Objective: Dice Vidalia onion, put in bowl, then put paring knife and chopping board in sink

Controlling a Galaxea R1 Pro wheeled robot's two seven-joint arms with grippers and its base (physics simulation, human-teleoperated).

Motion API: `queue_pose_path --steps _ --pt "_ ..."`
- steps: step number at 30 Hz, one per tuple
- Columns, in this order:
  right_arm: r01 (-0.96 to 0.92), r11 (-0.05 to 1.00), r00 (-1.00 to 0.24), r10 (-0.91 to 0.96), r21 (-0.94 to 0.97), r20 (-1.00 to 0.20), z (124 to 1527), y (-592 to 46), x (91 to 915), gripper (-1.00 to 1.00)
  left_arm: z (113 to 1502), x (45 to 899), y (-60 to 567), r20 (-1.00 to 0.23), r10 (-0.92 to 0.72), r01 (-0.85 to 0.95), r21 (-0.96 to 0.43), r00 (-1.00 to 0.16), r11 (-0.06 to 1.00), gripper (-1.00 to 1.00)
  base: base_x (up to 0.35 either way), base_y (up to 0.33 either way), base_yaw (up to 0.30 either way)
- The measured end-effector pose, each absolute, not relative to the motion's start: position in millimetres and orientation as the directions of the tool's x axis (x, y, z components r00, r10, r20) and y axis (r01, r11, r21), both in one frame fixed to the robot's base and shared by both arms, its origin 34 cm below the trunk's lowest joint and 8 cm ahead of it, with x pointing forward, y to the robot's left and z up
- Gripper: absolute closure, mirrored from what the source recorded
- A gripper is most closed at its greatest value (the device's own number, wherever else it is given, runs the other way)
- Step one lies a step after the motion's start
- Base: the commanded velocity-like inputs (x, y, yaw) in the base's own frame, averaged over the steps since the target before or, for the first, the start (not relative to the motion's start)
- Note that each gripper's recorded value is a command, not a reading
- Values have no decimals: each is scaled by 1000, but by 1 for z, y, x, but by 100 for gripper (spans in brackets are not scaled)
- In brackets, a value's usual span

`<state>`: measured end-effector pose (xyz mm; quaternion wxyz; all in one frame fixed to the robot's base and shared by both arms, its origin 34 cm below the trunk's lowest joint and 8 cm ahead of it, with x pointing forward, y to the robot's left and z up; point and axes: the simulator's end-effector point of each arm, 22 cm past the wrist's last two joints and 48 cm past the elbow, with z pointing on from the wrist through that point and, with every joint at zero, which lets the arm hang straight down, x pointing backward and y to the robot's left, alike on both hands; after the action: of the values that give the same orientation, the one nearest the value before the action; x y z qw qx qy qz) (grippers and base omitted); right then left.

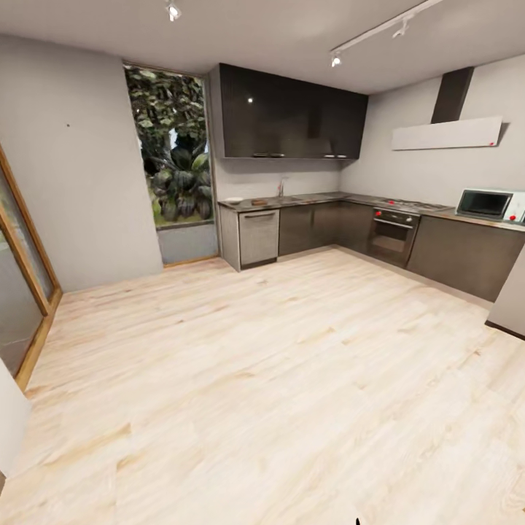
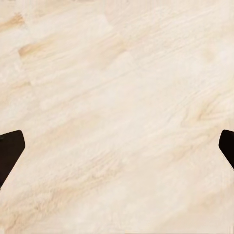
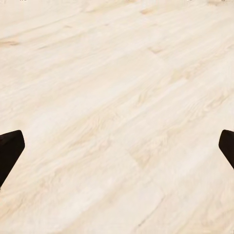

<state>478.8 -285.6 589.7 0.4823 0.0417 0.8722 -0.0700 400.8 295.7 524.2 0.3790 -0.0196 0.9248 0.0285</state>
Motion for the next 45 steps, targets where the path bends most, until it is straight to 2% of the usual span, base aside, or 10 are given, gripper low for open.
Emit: queue_pose_path --steps 45 --pt "140 987 -532 5 -82 -847 589 -286 478 -100 521 396 295 -695 -16 -58 37 -719 998 -100 324 0 0"
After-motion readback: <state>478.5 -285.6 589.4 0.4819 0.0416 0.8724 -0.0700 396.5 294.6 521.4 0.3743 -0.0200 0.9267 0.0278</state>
